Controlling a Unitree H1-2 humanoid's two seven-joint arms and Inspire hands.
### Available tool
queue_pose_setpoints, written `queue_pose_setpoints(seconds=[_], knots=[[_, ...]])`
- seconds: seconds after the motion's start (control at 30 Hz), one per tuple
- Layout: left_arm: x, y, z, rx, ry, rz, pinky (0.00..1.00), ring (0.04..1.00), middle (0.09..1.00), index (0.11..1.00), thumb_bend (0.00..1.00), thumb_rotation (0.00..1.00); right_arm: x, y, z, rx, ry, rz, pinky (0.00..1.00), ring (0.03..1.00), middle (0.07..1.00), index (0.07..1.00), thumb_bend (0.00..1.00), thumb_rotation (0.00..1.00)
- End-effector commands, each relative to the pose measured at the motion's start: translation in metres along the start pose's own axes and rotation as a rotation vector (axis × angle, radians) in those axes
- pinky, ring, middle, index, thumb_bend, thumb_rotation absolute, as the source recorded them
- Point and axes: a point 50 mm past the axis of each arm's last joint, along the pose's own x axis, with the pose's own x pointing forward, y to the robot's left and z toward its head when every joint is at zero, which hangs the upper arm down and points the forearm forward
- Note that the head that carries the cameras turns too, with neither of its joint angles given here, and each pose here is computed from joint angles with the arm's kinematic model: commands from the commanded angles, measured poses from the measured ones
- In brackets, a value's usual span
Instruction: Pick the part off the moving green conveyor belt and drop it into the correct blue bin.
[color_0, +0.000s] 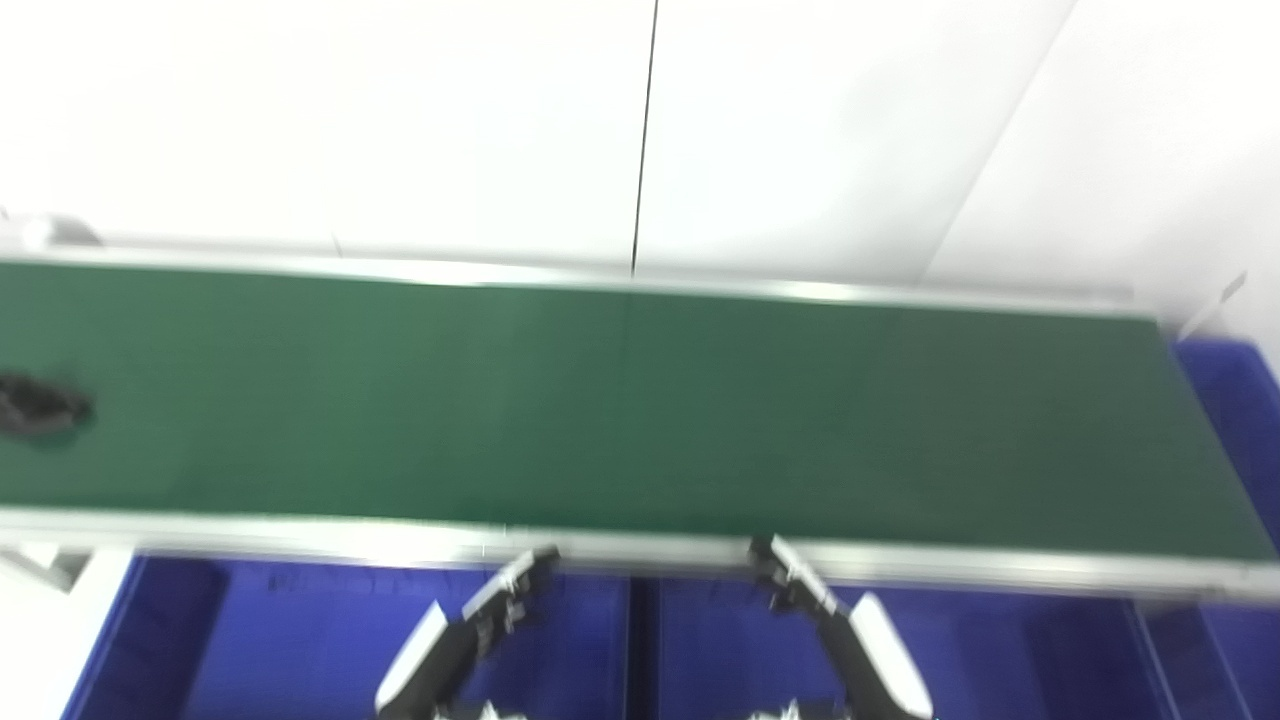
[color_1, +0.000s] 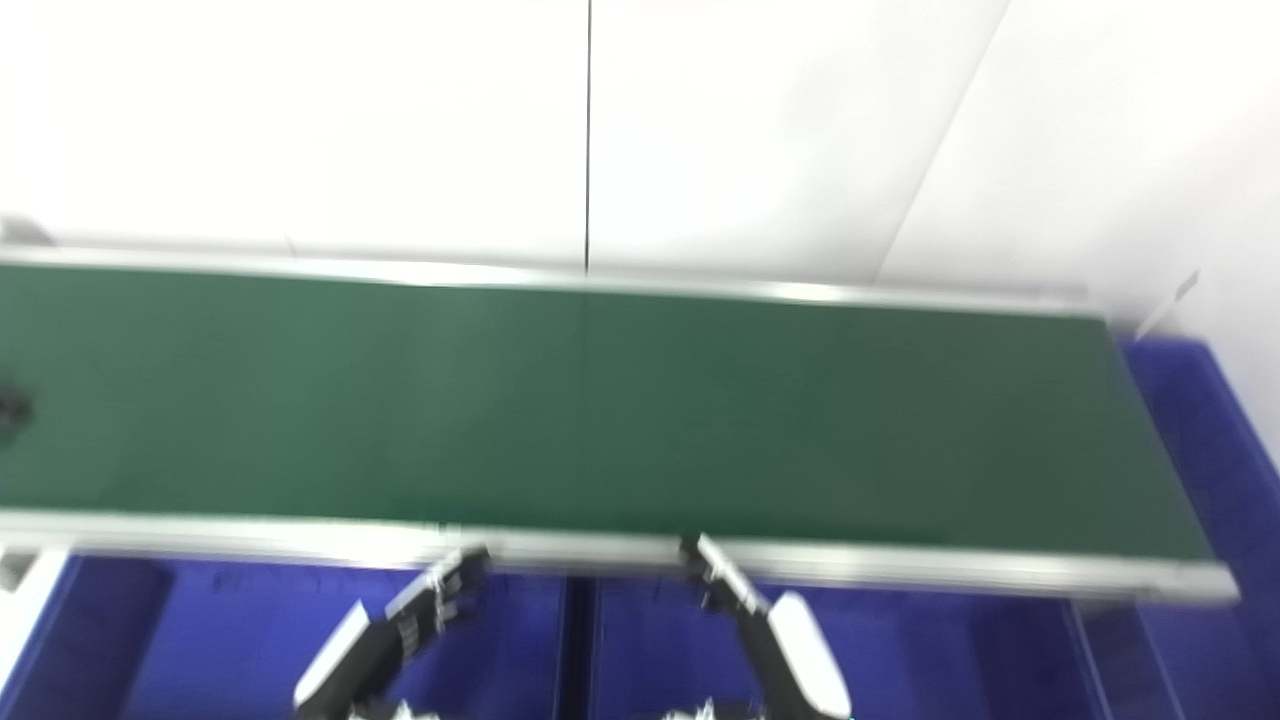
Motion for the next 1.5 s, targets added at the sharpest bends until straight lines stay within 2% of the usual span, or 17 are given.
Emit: queue_pose_setpoints(seconds=[0.0, 0.2, 0.33, 0.43, 0.57, 0.93, 1.47], knots=[[0.004, 0.005, 0.006, 0.005, -0.051, 0.021, 0.83, 0.923, 0.968, 0.896, 0.96, 0.37, 0.004, 0.003, 0.012, 0.013, -0.091, -0.037, 0.66, 0.771, 0.865, 0.906, 0.94, 0.4], [-0.004, 0.011, 0.013, 0.021, -0.069, 0.032, 0.82, 0.921, 0.966, 0.904, 0.95, 0.39, -0.002, 0.012, 0.023, 0.072, -0.076, -0.01, 0.69, 0.802, 0.878, 0.92, 0.95, 0.37], [-0.01, 0.011, 0.019, 0.034, -0.083, 0.036, 0.86, 0.935, 0.972, 0.917, 0.96, 0.39, -0.004, 0.016, 0.026, 0.096, -0.047, 0.002, 0.69, 0.816, 0.891, 0.929, 0.95, 0.37], [-0.013, 0.01, 0.023, 0.038, -0.095, 0.036, 0.88, 0.948, 0.984, 0.936, 0.96, 0.4, -0.004, 0.017, 0.031, 0.099, -0.035, 0.014, 0.73, 0.841, 0.899, 0.942, 0.93, 0.38], [-0.014, 0.008, 0.032, 0.044, -0.125, 0.037, 0.9, 0.954, 0.991, 0.943, 0.96, 0.39, -0.007, 0.015, 0.037, 0.096, -0.029, 0.0, 0.75, 0.844, 0.897, 0.944, 0.91, 0.4], [-0.012, 0.006, 0.056, 0.065, -0.212, 0.048, 0.86, 0.938, 0.986, 0.943, 0.96, 0.39, -0.005, 0.0, 0.046, 0.118, -0.047, -0.041, 0.77, 0.826, 0.881, 0.916, 0.92, 0.4], [-0.015, 0.01, 0.065, 0.07, -0.238, 0.041, 0.86, 0.939, 0.984, 0.942, 0.97, 0.4, -0.005, -0.001, 0.055, 0.129, -0.022, -0.041, 0.77, 0.827, 0.879, 0.912, 0.93, 0.4]])
